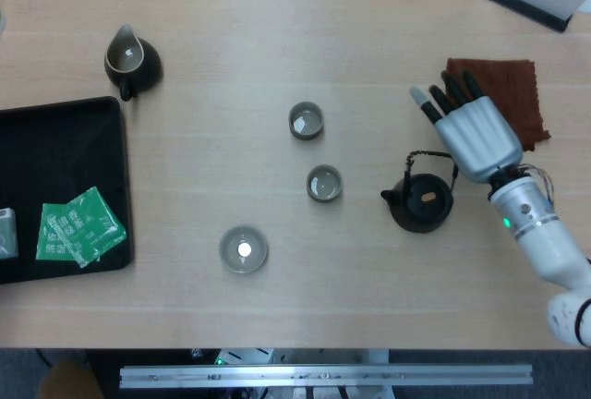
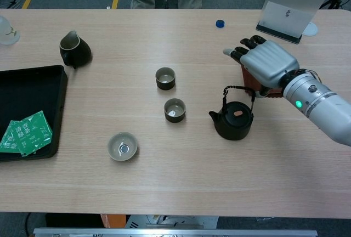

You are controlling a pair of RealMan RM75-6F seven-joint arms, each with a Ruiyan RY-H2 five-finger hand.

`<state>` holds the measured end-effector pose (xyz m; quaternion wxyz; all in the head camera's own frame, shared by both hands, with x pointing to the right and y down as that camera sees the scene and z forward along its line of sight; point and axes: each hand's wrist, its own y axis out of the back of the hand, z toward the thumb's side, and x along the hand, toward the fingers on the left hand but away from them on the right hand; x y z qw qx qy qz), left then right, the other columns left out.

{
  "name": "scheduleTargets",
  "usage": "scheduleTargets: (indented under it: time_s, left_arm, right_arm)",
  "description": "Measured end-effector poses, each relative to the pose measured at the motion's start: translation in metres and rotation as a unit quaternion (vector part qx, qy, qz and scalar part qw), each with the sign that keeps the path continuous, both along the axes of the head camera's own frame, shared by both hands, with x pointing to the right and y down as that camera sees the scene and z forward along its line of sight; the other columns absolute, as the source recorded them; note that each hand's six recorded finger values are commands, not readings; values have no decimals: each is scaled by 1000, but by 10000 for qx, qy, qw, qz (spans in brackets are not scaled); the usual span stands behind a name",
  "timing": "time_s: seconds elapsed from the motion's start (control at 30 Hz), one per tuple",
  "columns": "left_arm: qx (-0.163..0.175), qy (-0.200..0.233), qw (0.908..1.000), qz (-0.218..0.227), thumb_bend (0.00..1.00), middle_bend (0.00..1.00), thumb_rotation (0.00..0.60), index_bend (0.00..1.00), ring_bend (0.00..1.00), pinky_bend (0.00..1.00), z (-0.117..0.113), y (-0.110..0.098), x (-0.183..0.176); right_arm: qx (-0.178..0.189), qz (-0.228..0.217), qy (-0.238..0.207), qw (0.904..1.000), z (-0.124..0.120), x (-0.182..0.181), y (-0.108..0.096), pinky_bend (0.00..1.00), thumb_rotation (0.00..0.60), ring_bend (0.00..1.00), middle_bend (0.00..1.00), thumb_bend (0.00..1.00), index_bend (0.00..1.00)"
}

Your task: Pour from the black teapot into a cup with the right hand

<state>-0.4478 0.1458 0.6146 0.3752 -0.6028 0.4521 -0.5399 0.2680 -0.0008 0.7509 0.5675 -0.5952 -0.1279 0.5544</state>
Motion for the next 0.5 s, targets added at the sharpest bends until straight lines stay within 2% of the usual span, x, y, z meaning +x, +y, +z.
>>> scheduleTargets:
  time_s: [0.23, 0.33, 0.5]
  left_arm:
    - [-1, -15, 10000, -52, 380, 180, 600, 131, 7, 45, 0, 0, -3]
    - [-11, -4, 10000, -40, 380, 180, 600, 131, 7, 45, 0, 0, -2]
    - [-18, 21, 10000, 19, 379, 180, 600, 132, 7, 45, 2, -1, 3]
  right_arm:
    - [38, 72, -58, 10000, 0, -8, -10, 82, 600, 47, 168, 0, 54]
    - [-26, 136, -159, 9998, -7, -6, -11, 82, 600, 69, 211, 0, 60]
    - [-400, 370, -612, 9966, -22, -1, -10, 82, 600, 144, 307, 0, 167]
